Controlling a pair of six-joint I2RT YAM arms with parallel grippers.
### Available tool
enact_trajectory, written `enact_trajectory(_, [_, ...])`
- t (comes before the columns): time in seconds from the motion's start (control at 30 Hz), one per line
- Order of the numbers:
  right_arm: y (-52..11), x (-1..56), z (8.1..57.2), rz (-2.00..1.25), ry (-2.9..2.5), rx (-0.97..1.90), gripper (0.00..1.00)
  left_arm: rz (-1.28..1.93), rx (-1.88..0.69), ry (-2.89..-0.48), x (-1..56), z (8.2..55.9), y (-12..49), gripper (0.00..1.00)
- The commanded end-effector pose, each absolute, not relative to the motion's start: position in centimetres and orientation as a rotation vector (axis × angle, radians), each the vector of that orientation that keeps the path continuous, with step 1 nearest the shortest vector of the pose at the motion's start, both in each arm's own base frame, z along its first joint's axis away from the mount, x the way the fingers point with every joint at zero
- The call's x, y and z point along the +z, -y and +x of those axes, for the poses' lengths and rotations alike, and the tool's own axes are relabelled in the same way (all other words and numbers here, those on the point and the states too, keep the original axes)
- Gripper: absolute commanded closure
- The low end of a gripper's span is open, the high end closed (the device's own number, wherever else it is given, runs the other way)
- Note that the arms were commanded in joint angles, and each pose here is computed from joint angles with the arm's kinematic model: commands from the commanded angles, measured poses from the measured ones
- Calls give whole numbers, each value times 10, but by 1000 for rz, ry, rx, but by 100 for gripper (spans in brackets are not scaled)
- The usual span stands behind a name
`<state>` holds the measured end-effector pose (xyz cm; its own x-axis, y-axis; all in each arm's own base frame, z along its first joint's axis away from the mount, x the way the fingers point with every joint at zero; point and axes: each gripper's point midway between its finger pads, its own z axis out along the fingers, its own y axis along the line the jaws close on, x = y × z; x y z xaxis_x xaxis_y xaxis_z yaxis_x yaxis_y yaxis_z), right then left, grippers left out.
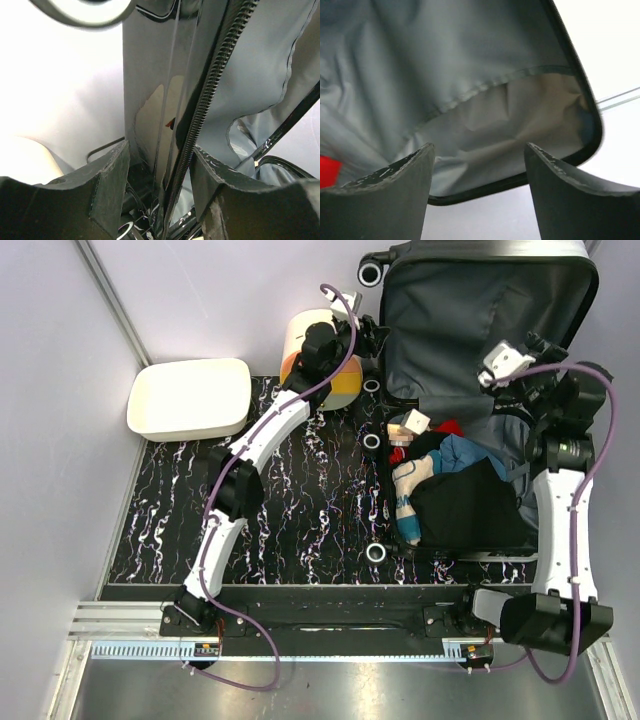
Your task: Open, take out, and arrange the luggage
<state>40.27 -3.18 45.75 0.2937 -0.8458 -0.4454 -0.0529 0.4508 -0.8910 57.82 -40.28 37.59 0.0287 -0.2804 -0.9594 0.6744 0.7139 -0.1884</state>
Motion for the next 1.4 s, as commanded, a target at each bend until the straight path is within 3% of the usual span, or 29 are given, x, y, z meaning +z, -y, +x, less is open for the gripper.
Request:
enact_trajectory(0.0, [38,416,423,-749,-1510,-355,31,281,-699,-1220,425,586,377,47])
enact_trajectory(0.1, [33,430,446,-560,-1579,-166,48,277,-696,-1237,419,587,374,47])
enact_trajectory(0.13, [28,453,450,-469,-1541,-84,58,278,-699,-1240,418,586,373,47])
enact_trajectory(0.23, [24,471,483,-282,-1463,44,71,279,-705,-1251,418,585,373,46])
enact_trajectory(0.37, [29,467,529,-166,-1364,16,78,283,-734,-1255,429,574,371,43])
enact_trajectory(0.47, [40,467,558,-100,-1276,-20,80,308,-774,-1280,434,555,368,30])
enact_trajectory(0.53, [46,484,569,-62,-1203,-31,80,344,-802,-1352,411,543,370,22])
enact_trajectory(0.57, [50,470,584,-46,-1208,-37,79,350,-819,-1336,430,527,361,16])
enact_trajectory(0.6, [55,471,590,-28,-1185,-53,77,388,-839,-1406,403,518,363,14])
enact_trajectory(0.67, [63,471,609,-14,-1141,-87,75,415,-862,-1399,421,488,350,12])
enact_trajectory(0.73, [69,489,617,2,-1082,-115,69,462,-877,-1496,387,468,343,10])
enact_trajectory(0.87, [87,456,664,58,-1100,-163,66,462,-851,-1562,381,431,303,7])
enact_trajectory(0.93, [89,468,672,59,-1085,-167,64,411,-835,-1656,356,427,284,7])
enact_trajectory(0.97, [92,437,691,64,-1133,-169,62,373,-816,-1667,359,429,264,7])
enact_trajectory(1.1, [91,405,714,44,-1191,-157,53,278,-791,-1825,324,431,216,7])
enact_trajectory(1.23, [84,390,717,15,-1221,-136,46,208,-746,-1865,307,432,178,6])
enact_trajectory(1.37, [75,399,707,-19,-1219,-99,32,172,-698,-1894,297,434,156,6])
